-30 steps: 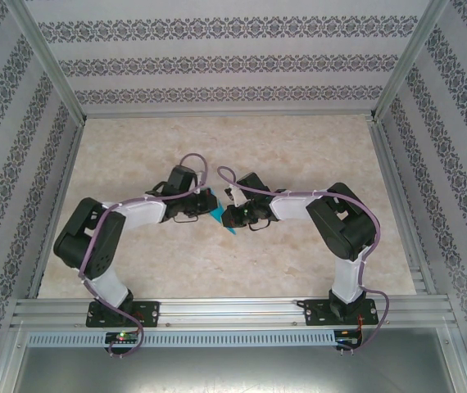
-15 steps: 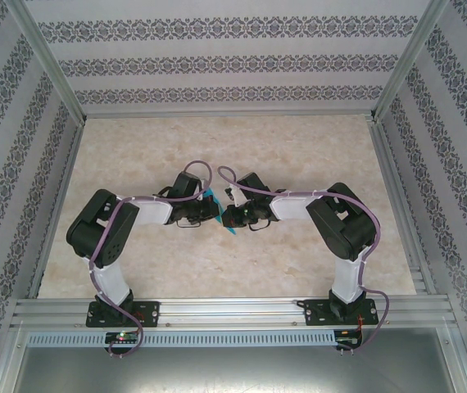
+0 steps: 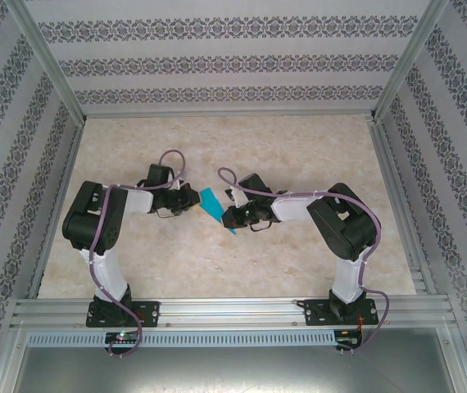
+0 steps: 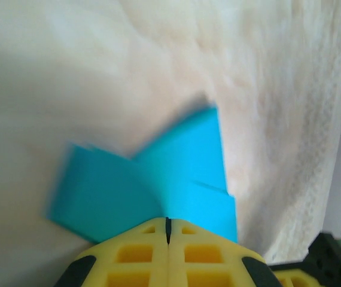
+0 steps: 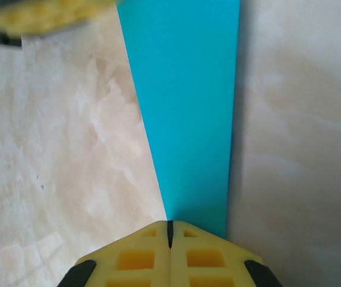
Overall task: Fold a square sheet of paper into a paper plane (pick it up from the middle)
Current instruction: Fold the wing for the fifth time at the center of the table.
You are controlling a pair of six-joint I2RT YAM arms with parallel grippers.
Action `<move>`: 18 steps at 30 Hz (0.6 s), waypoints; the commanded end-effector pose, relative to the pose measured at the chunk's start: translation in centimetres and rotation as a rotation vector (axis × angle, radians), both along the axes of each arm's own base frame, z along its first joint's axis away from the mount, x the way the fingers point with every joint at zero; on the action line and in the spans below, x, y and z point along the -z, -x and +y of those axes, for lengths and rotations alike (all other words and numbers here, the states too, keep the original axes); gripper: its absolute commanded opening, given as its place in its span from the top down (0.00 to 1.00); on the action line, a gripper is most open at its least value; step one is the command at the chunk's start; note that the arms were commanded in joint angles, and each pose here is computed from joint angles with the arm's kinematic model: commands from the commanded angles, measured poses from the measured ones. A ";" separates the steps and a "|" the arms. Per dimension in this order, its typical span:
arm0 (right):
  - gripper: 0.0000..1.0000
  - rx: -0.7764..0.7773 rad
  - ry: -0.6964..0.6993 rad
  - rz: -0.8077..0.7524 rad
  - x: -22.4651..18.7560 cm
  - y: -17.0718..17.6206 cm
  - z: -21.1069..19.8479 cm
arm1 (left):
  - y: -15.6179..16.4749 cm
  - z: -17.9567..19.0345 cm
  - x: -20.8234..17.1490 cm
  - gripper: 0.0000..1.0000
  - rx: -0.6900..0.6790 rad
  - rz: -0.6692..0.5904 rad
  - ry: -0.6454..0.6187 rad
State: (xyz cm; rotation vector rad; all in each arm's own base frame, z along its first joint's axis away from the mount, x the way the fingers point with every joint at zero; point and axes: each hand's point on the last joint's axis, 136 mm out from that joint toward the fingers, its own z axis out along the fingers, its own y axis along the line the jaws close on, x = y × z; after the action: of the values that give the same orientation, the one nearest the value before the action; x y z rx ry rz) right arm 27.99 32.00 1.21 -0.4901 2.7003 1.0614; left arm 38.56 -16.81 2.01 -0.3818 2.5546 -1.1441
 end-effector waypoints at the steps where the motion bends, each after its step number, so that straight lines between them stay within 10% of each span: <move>1: 1.00 0.012 0.304 0.289 7.0 7.1 -6.8 | -2.4 6.2 3.2 1.00 -0.173 0.017 -0.163; 18: 1.00 0.024 0.232 0.272 5.3 5.8 -5.1 | 0.2 1.9 -5.5 1.00 -0.088 -0.136 -0.127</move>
State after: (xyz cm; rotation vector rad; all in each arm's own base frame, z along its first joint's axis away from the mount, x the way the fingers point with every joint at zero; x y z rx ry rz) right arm 27.22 31.57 1.45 -0.4835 2.7345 1.0798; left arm 40.03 -12.82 7.59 -0.4126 2.4142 -0.9274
